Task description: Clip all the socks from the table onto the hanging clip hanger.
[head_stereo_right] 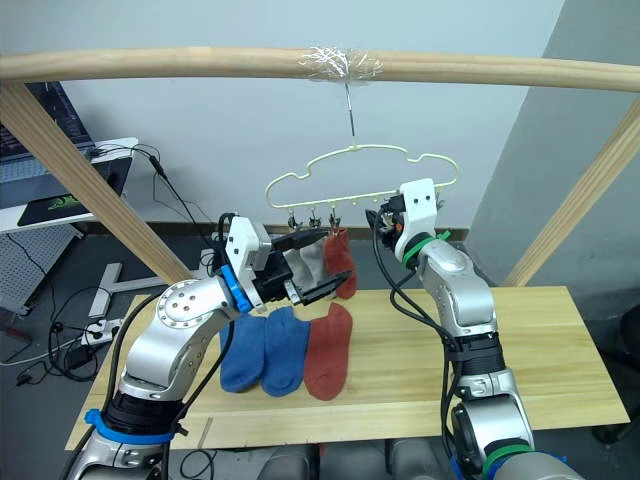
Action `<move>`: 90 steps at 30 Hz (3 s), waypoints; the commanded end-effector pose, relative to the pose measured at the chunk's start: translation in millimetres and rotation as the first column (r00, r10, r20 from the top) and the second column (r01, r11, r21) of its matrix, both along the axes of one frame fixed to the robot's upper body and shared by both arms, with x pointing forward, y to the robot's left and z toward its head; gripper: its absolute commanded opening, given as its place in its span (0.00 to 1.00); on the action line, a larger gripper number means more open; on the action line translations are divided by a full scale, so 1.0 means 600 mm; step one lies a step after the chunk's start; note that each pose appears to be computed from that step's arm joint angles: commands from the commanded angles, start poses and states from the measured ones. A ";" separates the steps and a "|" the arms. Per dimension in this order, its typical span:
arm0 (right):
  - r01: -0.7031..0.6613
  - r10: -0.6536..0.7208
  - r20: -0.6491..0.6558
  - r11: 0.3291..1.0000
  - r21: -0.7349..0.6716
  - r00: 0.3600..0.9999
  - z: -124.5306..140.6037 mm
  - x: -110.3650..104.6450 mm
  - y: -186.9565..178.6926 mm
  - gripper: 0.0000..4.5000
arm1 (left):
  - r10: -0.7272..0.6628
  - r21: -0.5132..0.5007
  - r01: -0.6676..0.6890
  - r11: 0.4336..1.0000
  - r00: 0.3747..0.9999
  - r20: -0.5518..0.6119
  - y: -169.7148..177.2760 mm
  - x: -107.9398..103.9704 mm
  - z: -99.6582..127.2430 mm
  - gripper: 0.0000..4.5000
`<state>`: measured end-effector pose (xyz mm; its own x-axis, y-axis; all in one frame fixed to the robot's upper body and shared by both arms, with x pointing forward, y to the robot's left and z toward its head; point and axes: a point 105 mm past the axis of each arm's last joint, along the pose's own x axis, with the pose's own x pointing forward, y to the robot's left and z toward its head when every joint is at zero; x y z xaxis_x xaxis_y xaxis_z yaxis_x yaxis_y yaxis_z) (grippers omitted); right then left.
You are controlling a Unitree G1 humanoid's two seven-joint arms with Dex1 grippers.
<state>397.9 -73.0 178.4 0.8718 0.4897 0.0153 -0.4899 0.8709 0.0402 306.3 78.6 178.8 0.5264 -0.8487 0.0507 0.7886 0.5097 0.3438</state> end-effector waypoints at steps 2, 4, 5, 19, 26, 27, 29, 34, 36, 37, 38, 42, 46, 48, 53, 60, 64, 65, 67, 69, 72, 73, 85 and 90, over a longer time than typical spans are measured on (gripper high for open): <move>-0.010 0.008 0.057 0.999 0.036 0.998 0.034 -0.003 0.003 0.49 | -0.018 -0.010 0.019 1.000 0.999 0.045 -0.008 -0.007 0.017 0.92; -0.009 0.007 0.054 0.999 0.040 0.998 0.033 -0.003 0.003 0.49 | -0.017 -0.011 0.018 1.000 0.999 0.045 -0.008 -0.007 0.017 0.92; -0.009 0.006 0.052 0.999 0.045 0.999 0.033 -0.003 0.003 0.49 | -0.016 -0.011 0.017 1.000 0.999 0.045 -0.008 -0.007 0.017 0.92; -0.007 0.003 0.056 0.998 0.067 0.998 0.038 -0.003 0.003 0.02 | 0.011 -0.044 -0.009 0.999 0.999 0.036 -0.032 -0.013 0.007 0.92; -0.002 -0.002 0.060 0.998 0.065 0.998 0.039 -0.004 -0.001 0.02 | 0.168 0.191 -0.146 0.971 0.980 -0.104 -0.009 0.005 -0.106 1.00; -0.002 -0.002 0.061 0.998 0.065 0.998 0.039 -0.004 -0.001 0.02 | 0.213 0.234 -0.180 0.955 0.969 -0.124 -0.002 0.010 -0.131 1.00; -0.002 -0.002 0.061 0.998 0.065 0.998 0.039 -0.004 -0.001 0.02 | 0.312 0.308 -0.254 0.917 0.938 -0.154 0.014 0.020 -0.174 1.00; -0.007 0.003 0.061 0.998 0.065 0.998 0.038 -0.007 0.003 0.02 | 0.435 0.379 -0.319 0.869 0.857 -0.275 0.016 0.046 -0.251 1.00; -0.010 0.006 0.061 0.998 0.064 0.998 0.038 -0.008 0.005 0.02 | 0.450 0.392 -0.320 0.863 0.839 -0.305 0.014 0.052 -0.268 1.00; -0.011 0.007 0.060 0.998 0.063 0.998 0.038 -0.009 0.005 0.02 | 0.462 0.411 -0.318 0.854 0.827 -0.321 0.013 0.054 -0.281 1.00; -0.011 0.007 0.059 0.998 0.063 0.998 0.037 -0.009 0.006 0.02 | 0.470 0.439 -0.310 0.843 0.821 -0.324 0.013 0.055 -0.294 1.00; -0.010 0.006 0.056 0.998 0.065 0.998 0.036 -0.011 0.007 0.02 | 0.551 0.505 -0.355 0.787 0.772 -0.317 0.026 0.065 -0.327 1.00; -0.008 0.004 0.054 0.998 0.068 0.999 0.035 -0.012 0.008 0.02 | 0.561 0.532 -0.353 0.770 0.771 -0.302 0.027 0.064 -0.342 0.92; -0.005 0.002 0.053 0.997 0.072 0.999 0.035 -0.012 0.008 0.02 | 0.557 0.546 -0.329 0.771 0.763 -0.327 0.029 0.054 -0.357 0.82; 0.000 -0.004 0.053 0.997 0.078 0.999 0.035 -0.013 0.008 0.02 | 0.548 0.542 -0.312 0.780 0.759 -0.352 0.034 0.041 -0.366 0.48; 0.003 -0.007 0.053 0.997 0.076 0.999 0.036 -0.011 0.006 0.02 | 0.455 0.449 -0.314 0.837 0.855 -0.250 0.004 0.038 -0.328 0.01; 0.005 -0.009 0.053 0.997 0.078 0.999 0.037 -0.011 0.004 0.02 | 0.273 0.305 -0.242 0.921 0.960 -0.064 -0.055 0.029 -0.258 0.00; 0.005 -0.009 0.053 0.997 0.079 0.999 0.037 -0.012 0.004 0.02 | 0.242 0.281 -0.228 0.932 0.970 -0.013 -0.065 0.027 -0.242 0.00; 0.004 -0.009 0.053 0.997 0.080 0.999 0.038 -0.012 0.003 0.02 | 0.200 0.237 -0.220 0.946 0.974 0.108 -0.079 0.028 -0.205 0.00; 0.004 -0.008 0.053 0.997 0.081 0.999 0.040 -0.013 0.003 0.02 | 0.170 0.218 -0.222 0.950 0.957 0.237 -0.088 0.032 -0.175 0.00; 0.001 -0.005 0.053 0.996 0.085 0.999 0.042 -0.016 0.003 0.02 | 0.147 0.198 -0.240 0.950 0.907 0.394 -0.097 0.040 -0.138 0.00; -0.001 -0.003 0.053 0.996 0.088 0.999 0.043 -0.017 0.003 0.02 | 0.155 0.192 -0.258 0.947 0.889 0.431 -0.097 0.045 -0.129 0.00; -0.021 0.019 0.027 0.994 0.109 0.999 0.041 -0.027 0.007 0.02 | 0.135 0.217 -0.299 0.929 0.821 0.555 -0.112 0.071 -0.116 0.00; -0.036 0.034 0.018 0.994 0.101 0.999 0.038 -0.031 0.011 0.02 | 0.134 0.231 -0.307 0.923 0.822 0.554 -0.113 0.079 -0.119 0.00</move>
<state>384.4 -67.8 184.6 0.8639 0.5033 0.0197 -0.5017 0.8562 0.1234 355.3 17.8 97.8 0.6896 -0.7174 0.0987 0.3483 0.4481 0.8233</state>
